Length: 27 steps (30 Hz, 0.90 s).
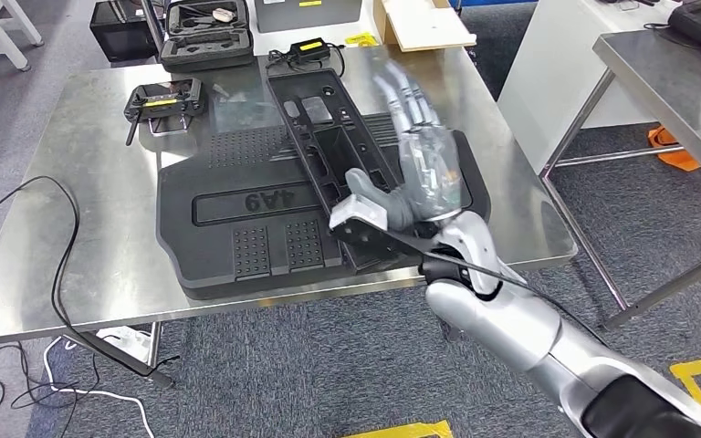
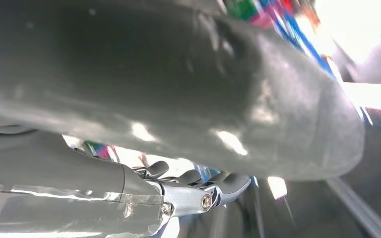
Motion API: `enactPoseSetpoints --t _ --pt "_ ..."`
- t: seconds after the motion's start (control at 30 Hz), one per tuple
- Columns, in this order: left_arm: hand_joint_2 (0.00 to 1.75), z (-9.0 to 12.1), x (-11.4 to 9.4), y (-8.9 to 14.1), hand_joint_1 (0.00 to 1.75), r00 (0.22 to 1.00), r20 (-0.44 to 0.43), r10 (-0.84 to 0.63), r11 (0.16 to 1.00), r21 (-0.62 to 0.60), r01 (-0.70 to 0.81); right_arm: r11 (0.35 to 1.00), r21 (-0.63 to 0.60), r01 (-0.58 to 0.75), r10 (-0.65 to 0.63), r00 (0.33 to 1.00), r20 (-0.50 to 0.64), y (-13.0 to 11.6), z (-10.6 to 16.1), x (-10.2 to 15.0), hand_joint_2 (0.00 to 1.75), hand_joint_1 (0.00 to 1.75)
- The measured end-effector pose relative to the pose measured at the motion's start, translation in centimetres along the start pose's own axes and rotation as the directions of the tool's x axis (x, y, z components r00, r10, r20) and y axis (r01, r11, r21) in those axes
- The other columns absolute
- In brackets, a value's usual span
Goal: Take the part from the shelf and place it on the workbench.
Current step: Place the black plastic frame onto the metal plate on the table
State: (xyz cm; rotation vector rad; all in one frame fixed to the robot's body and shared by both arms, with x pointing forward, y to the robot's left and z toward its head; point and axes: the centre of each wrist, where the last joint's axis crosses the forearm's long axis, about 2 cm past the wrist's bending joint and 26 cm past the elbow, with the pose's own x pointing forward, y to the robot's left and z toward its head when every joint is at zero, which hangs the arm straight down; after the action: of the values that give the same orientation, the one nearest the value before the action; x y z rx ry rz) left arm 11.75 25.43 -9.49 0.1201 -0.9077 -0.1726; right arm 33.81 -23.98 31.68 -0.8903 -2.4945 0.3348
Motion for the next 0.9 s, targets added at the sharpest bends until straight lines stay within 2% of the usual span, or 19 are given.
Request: enactPoseSetpoints --t 0.13,0.27,0.37,0.53,0.9 --pt "0.0 -0.2 0.3 -0.1 0.0 1.0 0.001 -0.001 1.0 -0.004 0.001 0.991 -0.115 -0.071 0.09 0.981 0.169 -1.4 0.1 1.0 0.0 0.0" --pt "0.0 -0.3 0.6 -0.4 0.0 1.0 0.005 -0.003 1.0 -0.011 0.003 0.96 -0.258 -0.111 0.203 0.91 0.361 -2.9 -0.5 1.9 1.75 0.0" --pt "0.0 -0.3 0.6 -0.5 0.0 1.0 0.006 -0.005 1.0 -0.013 0.005 0.926 -0.355 -0.127 0.276 0.87 0.408 -4.1 -1.1 2.2 1.75 0.0" --pt "0.0 -0.3 0.6 -0.5 0.0 1.0 0.008 -0.011 1.0 -0.006 0.011 0.869 -0.475 -0.138 0.34 0.863 0.373 -5.5 -1.9 2.0 1.75 0.0" --pt "0.0 -0.3 0.6 -0.5 0.0 1.0 0.017 -0.017 1.0 0.003 0.017 0.809 -0.564 -0.165 0.362 0.896 0.258 -6.3 -1.9 1.4 1.75 0.0"
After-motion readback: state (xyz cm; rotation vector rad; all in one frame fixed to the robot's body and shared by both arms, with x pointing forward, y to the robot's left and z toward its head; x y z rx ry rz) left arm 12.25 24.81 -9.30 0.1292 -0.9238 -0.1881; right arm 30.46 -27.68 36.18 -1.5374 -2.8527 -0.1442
